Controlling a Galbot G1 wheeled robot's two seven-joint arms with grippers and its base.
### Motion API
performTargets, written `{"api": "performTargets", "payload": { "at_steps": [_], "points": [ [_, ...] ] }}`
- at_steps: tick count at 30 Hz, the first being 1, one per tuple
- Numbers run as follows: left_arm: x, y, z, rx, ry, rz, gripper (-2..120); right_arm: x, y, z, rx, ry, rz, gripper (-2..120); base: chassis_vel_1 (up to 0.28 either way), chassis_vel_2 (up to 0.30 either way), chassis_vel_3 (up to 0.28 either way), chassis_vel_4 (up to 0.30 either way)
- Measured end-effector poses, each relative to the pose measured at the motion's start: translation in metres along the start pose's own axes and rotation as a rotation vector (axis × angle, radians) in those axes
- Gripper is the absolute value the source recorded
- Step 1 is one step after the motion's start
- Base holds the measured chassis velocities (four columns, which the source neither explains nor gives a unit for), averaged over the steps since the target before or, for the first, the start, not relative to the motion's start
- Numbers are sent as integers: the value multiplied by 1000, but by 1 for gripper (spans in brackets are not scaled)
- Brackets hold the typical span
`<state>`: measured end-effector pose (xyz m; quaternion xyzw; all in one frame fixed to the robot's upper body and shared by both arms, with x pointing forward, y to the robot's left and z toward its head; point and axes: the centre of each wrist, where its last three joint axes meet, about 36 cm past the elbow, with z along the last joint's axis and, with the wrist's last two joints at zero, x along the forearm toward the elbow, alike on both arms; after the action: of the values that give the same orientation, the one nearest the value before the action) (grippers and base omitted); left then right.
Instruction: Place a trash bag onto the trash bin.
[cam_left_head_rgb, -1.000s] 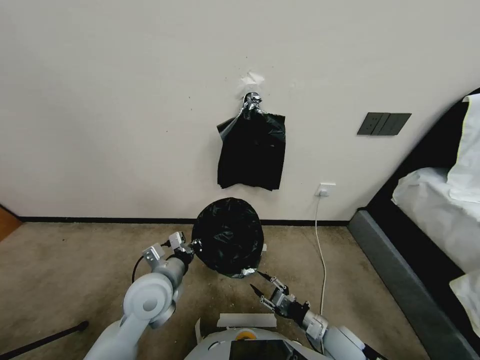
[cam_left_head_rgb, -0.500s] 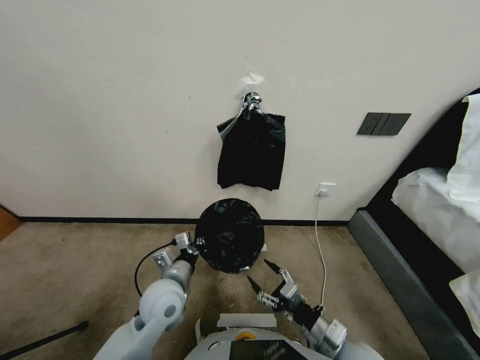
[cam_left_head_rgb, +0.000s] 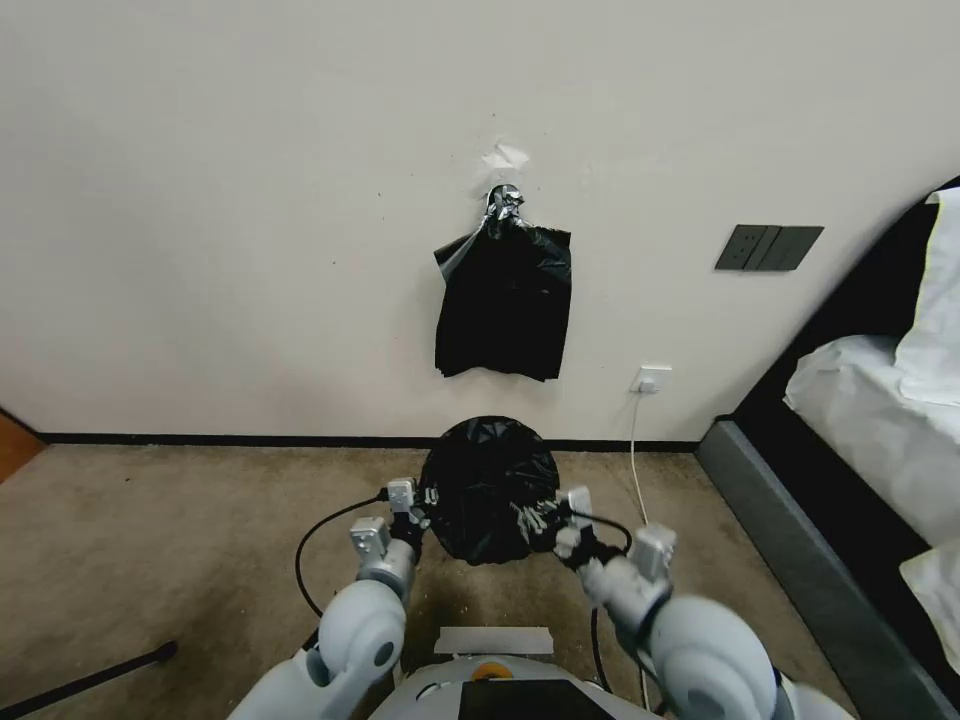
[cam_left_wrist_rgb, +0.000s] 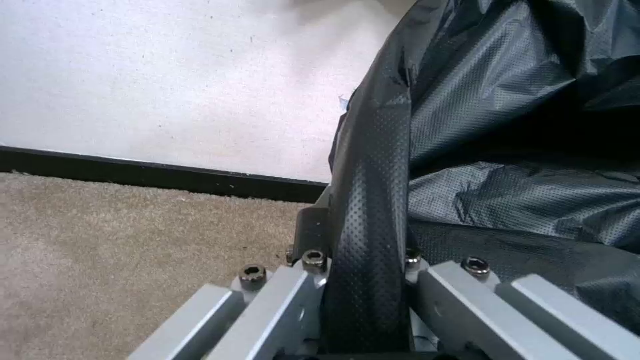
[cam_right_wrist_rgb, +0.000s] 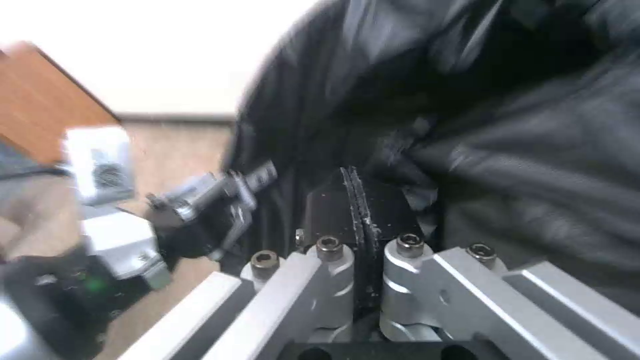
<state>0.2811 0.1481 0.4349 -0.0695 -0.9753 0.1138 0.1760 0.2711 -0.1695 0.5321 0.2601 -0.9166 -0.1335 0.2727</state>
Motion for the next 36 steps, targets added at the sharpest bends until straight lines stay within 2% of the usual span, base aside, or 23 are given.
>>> {"api": "performTargets", "payload": {
  "at_steps": [9, 14, 21, 36],
  "points": [
    [2, -8, 7, -21, 1, 10, 1, -46, 12, -8, 35, 121, 73, 0, 0, 0, 0, 0],
    [5, -9, 8, -21, 7, 9, 1, -80, 17, 3, 73, 201, 161, 0, 0, 0, 0, 0],
    [10, -9, 8, -21, 9, 12, 1, -109, 18, 16, 148, 220, 251, 0, 0, 0, 0, 0],
    [13, -11, 6, -17, 7, 25, 1, -130, 6, 25, 184, 267, 342, 0, 0, 0, 0, 0]
  ]
}}
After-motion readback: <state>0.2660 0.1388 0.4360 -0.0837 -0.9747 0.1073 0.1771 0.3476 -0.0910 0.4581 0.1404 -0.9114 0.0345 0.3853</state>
